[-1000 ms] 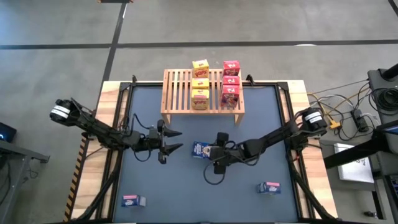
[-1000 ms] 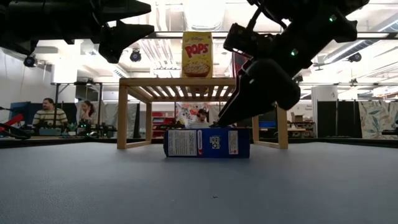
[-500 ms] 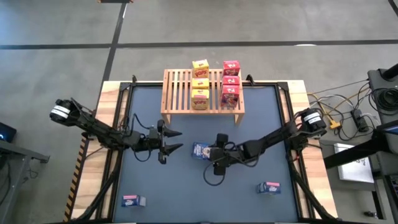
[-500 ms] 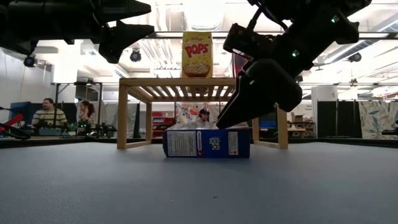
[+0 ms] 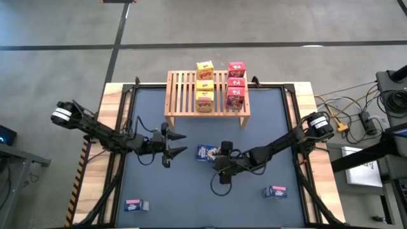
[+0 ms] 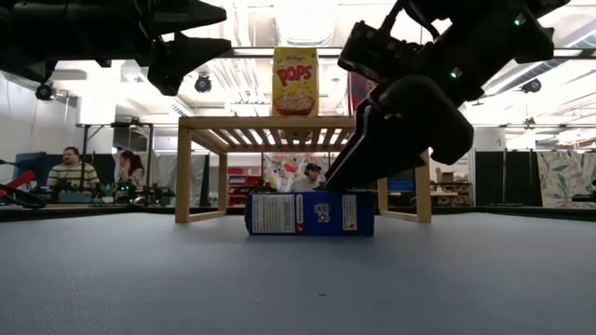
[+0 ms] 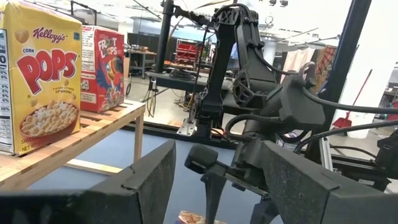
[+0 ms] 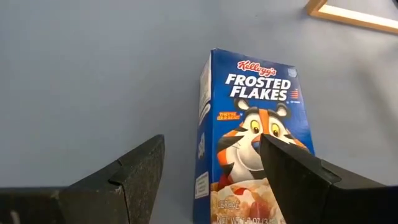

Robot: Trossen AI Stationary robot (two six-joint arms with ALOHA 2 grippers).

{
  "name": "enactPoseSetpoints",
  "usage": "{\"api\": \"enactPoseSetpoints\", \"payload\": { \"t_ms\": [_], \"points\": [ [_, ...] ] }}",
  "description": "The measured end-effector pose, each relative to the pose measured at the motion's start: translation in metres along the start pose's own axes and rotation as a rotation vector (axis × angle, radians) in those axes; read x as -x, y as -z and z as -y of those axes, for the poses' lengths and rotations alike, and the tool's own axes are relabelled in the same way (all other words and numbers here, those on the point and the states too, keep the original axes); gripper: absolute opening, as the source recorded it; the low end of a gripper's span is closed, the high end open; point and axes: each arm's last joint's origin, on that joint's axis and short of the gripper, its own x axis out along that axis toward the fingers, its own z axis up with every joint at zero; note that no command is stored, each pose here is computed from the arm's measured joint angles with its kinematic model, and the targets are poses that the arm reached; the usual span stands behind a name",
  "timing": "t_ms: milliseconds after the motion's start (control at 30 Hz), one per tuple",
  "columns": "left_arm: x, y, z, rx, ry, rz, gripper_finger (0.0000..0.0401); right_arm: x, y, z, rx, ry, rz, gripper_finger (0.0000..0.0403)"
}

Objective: Stack cereal on shelf
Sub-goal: Put the top blue cereal box on the shelf

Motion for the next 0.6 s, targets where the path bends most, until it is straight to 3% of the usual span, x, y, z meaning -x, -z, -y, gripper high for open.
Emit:
{"api": "enactPoseSetpoints", "payload": {
  "t_ms": [600],
  "points": [
    [0.0, 0.0, 0.0, 0.001, 0.0, -0.003, 0.0219, -0.008, 0.01, -0.018, -0.021, -0.063, -0.022, 0.0254]
  ]
}}
